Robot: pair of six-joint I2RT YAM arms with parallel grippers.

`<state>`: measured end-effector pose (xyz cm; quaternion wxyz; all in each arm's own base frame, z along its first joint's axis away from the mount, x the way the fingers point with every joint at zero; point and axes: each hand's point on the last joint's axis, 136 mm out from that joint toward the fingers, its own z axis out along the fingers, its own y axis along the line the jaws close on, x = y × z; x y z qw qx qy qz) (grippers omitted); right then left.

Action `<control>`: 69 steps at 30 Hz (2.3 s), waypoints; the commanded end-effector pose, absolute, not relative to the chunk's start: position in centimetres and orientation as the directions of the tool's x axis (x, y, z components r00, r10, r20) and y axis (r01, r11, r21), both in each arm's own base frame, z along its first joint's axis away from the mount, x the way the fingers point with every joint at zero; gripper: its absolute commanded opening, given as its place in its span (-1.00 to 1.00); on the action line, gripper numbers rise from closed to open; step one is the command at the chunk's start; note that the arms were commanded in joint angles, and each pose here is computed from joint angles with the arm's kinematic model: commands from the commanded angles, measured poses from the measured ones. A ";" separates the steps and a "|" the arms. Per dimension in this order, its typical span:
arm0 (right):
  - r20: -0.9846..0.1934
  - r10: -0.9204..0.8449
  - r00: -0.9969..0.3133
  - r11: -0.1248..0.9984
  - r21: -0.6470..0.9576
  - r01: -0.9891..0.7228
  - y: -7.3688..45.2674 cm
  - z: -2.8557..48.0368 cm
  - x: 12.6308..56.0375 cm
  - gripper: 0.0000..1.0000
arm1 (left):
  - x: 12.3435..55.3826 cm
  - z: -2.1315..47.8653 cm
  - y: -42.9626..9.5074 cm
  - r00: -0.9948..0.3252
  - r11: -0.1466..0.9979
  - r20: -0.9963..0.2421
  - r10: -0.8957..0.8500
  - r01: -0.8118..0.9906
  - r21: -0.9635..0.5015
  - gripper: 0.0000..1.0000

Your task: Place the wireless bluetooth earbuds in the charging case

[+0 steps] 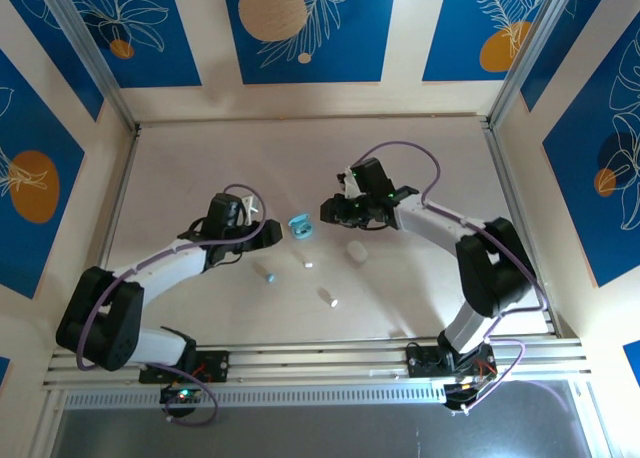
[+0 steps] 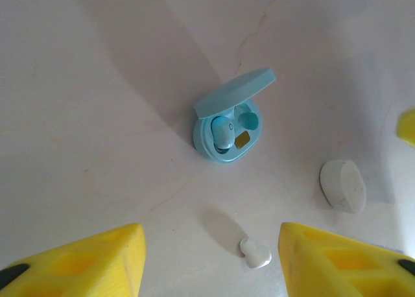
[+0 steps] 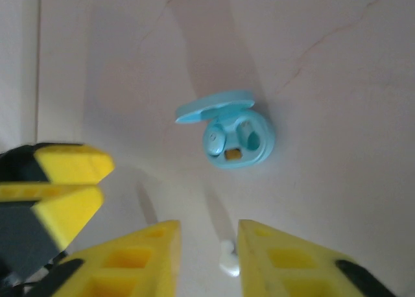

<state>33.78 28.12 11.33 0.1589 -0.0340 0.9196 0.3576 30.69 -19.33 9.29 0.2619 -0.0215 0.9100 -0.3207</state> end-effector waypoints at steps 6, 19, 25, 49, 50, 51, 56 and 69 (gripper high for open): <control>-0.245 0.094 -0.965 0.765 0.638 -0.088 28.9 8.0 36.9 -1.00 | 30.1 9.7 -17.8 -0.825 0.811 -0.521 -0.219 0.143 -0.567 0.16; -0.149 0.141 -0.979 0.766 0.643 0.012 29.9 4.3 38.4 -1.00 | 29.5 9.7 -17.3 -0.816 0.818 -0.542 -0.201 0.164 -0.551 0.34; -0.112 0.142 -0.983 0.745 0.666 0.031 30.4 3.4 38.0 -1.00 | 29.3 9.9 -17.2 -0.810 0.819 -0.551 -0.202 0.169 -0.549 0.37; -0.047 0.122 -0.991 0.717 0.695 0.055 31.6 2.7 35.6 -1.00 | 29.0 9.9 -16.9 -0.805 0.819 -0.556 -0.207 0.169 -0.549 0.40; -0.044 0.122 -0.992 0.718 0.694 0.058 31.6 2.6 35.5 -1.00 | 29.0 9.9 -16.9 -0.804 0.818 -0.557 -0.207 0.170 -0.549 0.40; -0.042 0.122 -0.992 0.718 0.694 0.059 31.6 2.6 35.3 -1.00 | 29.0 9.9 -16.9 -0.805 0.818 -0.556 -0.208 0.168 -0.550 0.40; -0.039 0.126 -0.991 0.717 0.694 0.064 31.4 2.7 34.9 -1.00 | 28.9 9.9 -16.9 -0.805 0.816 -0.555 -0.210 0.168 -0.553 0.40; -0.137 0.154 -0.979 0.762 0.647 0.030 28.3 6.0 33.3 -0.77 | 27.1 12.0 -16.5 -0.793 0.796 -0.563 -0.232 0.177 -0.579 0.98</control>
